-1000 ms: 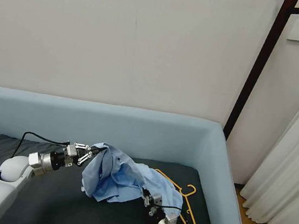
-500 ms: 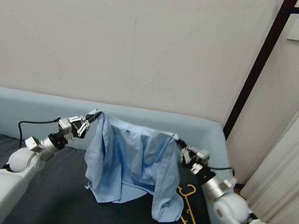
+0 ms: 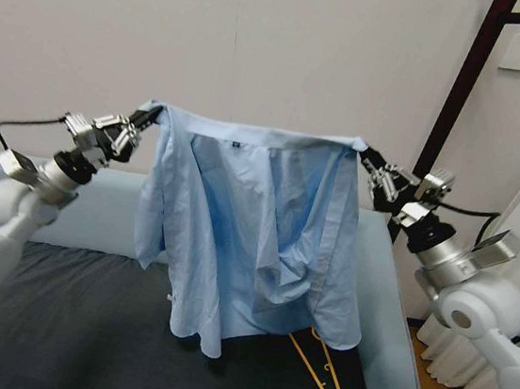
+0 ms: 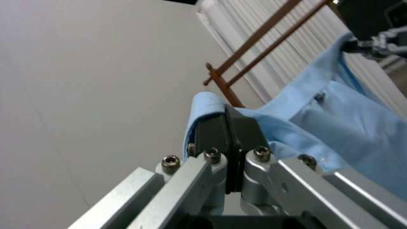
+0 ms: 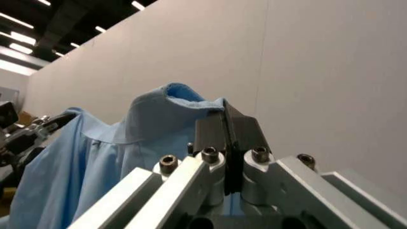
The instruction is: Pick up the clothes from the sofa and hang them on the clothes hanger.
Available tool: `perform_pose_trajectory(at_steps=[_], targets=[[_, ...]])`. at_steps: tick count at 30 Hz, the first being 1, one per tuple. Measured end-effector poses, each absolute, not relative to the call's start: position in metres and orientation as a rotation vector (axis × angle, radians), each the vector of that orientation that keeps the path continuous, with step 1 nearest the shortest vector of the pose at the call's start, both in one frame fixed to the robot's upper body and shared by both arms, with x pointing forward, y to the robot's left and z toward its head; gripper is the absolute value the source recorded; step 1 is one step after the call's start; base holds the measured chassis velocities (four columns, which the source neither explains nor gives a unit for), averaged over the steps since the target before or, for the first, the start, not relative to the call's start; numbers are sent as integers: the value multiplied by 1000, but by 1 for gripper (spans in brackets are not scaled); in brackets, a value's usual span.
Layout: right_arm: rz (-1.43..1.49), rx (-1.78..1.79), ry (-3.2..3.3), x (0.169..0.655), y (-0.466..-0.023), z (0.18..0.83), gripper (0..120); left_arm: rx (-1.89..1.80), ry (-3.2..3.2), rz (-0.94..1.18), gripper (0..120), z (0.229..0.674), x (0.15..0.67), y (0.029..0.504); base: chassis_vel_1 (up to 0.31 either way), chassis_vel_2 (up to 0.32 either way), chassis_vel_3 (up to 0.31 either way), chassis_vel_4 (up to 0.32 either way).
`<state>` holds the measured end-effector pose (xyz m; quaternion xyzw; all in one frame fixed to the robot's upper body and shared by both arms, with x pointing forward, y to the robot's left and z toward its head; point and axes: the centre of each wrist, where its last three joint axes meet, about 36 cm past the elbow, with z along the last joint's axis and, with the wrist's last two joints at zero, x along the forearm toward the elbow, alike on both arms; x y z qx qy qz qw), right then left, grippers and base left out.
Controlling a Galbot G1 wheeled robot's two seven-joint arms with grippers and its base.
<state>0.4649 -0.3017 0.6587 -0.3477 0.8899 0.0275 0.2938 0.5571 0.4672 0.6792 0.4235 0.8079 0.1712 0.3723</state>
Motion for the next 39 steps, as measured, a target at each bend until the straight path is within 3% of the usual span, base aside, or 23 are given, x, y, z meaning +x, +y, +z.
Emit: perform_pose_trajectory(at_steps=[10, 19, 32, 36, 39], targets=[[32, -825, 2497, 467, -300, 619, 0, 1318, 2088, 657, 0, 661, 551, 501, 0, 0, 0, 0], [54, -771, 2512, 487, -300, 618, 0, 1331, 2077, 768, 0, 687, 545, 523, 0, 0, 0, 0], [87, -864, 2373, 488, -293, 646, 0, 1006, 2174, 774, 0, 736, 516, 480, 0, 0, 0, 0], [29, -819, 2438, 482, -288, 616, 0, 1007, 2222, 862, 0, 713, 513, 459, 0, 0, 0, 0], [-19, -687, 2618, 464, -277, 550, 0, 1006, 2335, 851, 0, 653, 514, 434, 0, 0, 0, 0]])
